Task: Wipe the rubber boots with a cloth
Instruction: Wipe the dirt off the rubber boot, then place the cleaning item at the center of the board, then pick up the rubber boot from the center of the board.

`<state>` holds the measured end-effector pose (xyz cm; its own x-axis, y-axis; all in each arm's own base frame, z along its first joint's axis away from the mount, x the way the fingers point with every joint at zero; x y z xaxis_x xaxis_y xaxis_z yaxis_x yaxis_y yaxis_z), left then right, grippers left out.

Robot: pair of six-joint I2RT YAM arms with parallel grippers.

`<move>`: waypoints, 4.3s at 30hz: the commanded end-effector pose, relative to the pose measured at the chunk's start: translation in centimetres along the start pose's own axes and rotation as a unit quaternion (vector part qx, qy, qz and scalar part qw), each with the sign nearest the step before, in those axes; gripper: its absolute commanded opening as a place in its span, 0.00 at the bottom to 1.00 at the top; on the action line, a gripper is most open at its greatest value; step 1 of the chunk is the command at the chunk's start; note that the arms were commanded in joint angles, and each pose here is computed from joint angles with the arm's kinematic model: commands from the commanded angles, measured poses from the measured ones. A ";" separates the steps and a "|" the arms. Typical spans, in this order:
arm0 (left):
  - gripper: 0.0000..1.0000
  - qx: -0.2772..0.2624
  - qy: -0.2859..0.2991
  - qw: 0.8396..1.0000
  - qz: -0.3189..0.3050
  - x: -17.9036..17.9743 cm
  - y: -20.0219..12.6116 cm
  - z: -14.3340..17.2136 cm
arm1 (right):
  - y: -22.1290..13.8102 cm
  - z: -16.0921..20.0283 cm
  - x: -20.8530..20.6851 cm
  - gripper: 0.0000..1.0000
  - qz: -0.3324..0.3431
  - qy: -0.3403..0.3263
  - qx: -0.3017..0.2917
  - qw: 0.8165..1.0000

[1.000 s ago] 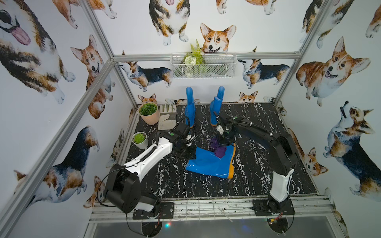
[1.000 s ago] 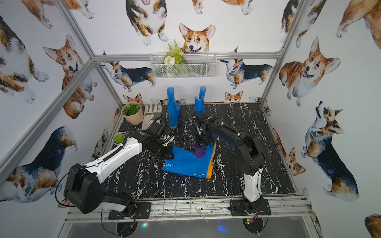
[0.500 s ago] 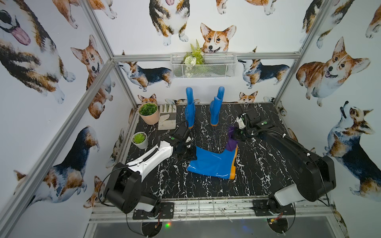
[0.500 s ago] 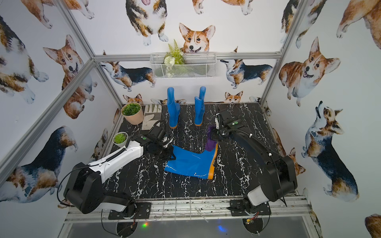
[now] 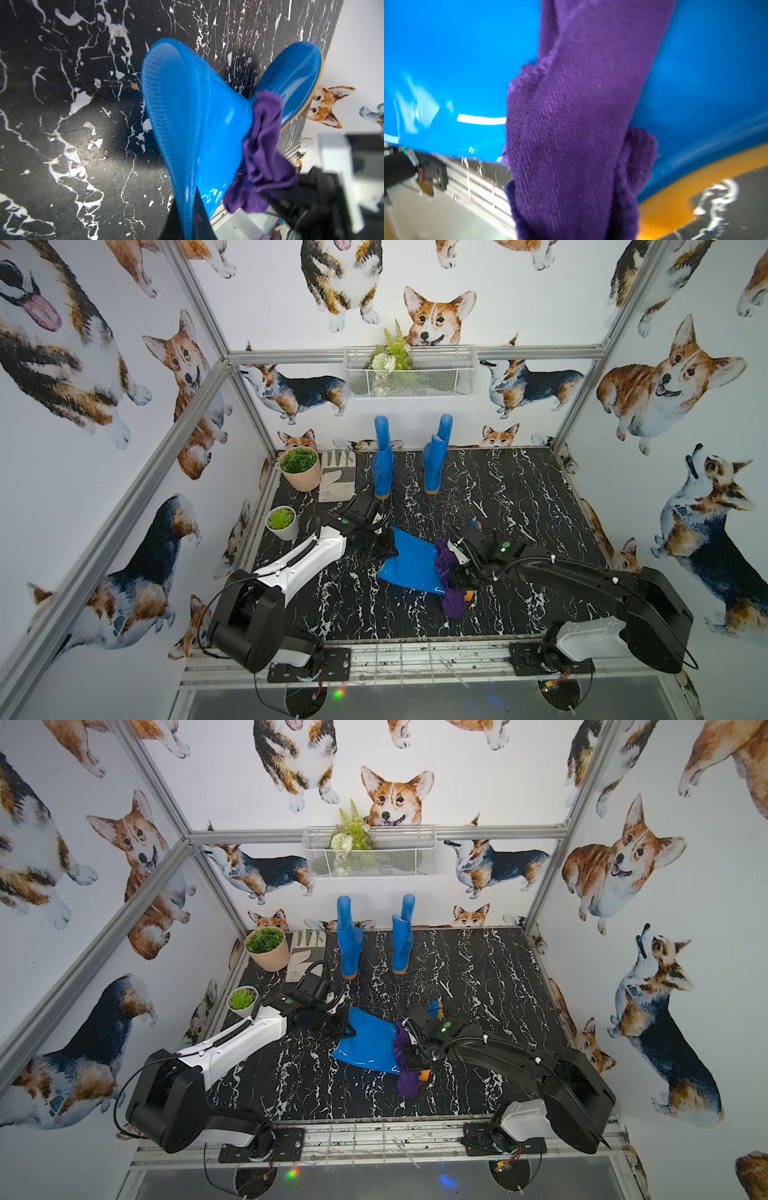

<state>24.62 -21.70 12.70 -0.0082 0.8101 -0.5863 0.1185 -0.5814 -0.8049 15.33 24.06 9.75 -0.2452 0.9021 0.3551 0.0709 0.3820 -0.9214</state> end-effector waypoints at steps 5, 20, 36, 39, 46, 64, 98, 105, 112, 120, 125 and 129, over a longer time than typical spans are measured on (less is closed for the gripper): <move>0.00 -0.002 0.011 0.999 0.046 -1.6 0.2 -0.6 | -2.2 -4.8 -7.9 0.00 0.062 0.103 -0.042 0.992; 0.00 0.020 0.041 0.997 0.058 -2.0 0.2 0.1 | -5.4 -9.2 -3.0 0.00 -0.009 0.052 -0.089 0.995; 0.00 0.019 0.071 0.996 0.055 -2.0 -1.9 1.6 | -8.6 -16.3 -13.2 0.00 0.024 0.206 -0.113 0.972; 0.00 0.024 0.065 0.996 0.061 -1.9 -1.3 1.7 | -8.3 -14.5 -9.0 0.00 0.030 0.146 -0.108 0.983; 0.00 0.023 0.070 0.994 0.084 -3.3 -1.3 0.6 | -2.1 -7.9 -0.8 0.00 -0.012 0.057 -0.025 0.998; 0.00 0.003 0.110 0.991 0.073 -4.0 -4.7 1.5 | -14.8 -15.0 -18.0 0.22 0.188 0.196 -0.155 0.950; 0.00 -0.012 0.130 0.989 0.072 -6.4 -6.5 -0.5 | -22.0 -14.2 -16.3 1.00 0.262 0.122 -0.242 0.926; 0.00 -0.025 0.146 0.987 0.070 -7.8 -8.2 -1.2 | -19.6 -13.9 -14.2 1.00 0.243 0.103 -0.222 0.939; 0.00 -0.033 0.162 0.983 0.080 -9.8 -9.8 -2.3 | -13.6 -12.4 -5.0 0.65 0.083 0.028 -0.229 0.969; 0.00 -0.028 0.189 0.980 0.050 -11.0 -11.4 -3.6 | -4.1 -11.4 4.2 0.24 -0.012 -0.051 -0.149 0.987; 0.00 -0.034 0.178 0.983 0.021 -10.8 -11.6 -4.7 | -0.4 -12.5 6.3 0.23 -0.048 -0.066 -0.108 0.991; 0.00 -0.041 0.164 0.986 -0.005 -10.4 -11.3 -5.8 | 1.9 -13.9 7.2 0.21 -0.051 -0.086 -0.086 0.991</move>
<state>28.57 -23.27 28.13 0.3068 0.7923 -0.5273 0.1792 -0.5922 -0.7856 26.48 32.10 12.56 -0.3680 0.8605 0.3524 0.2191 0.4485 -0.8665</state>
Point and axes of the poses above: each gripper's point midway between its finger pads, its own y axis out along the fingers, its own x axis along the line the jaws close on, z = x × y, the point moved 2 cm from there along -y, back along the fingers, and after that the axes turned 1 degree about y, right-handed, at the moved point
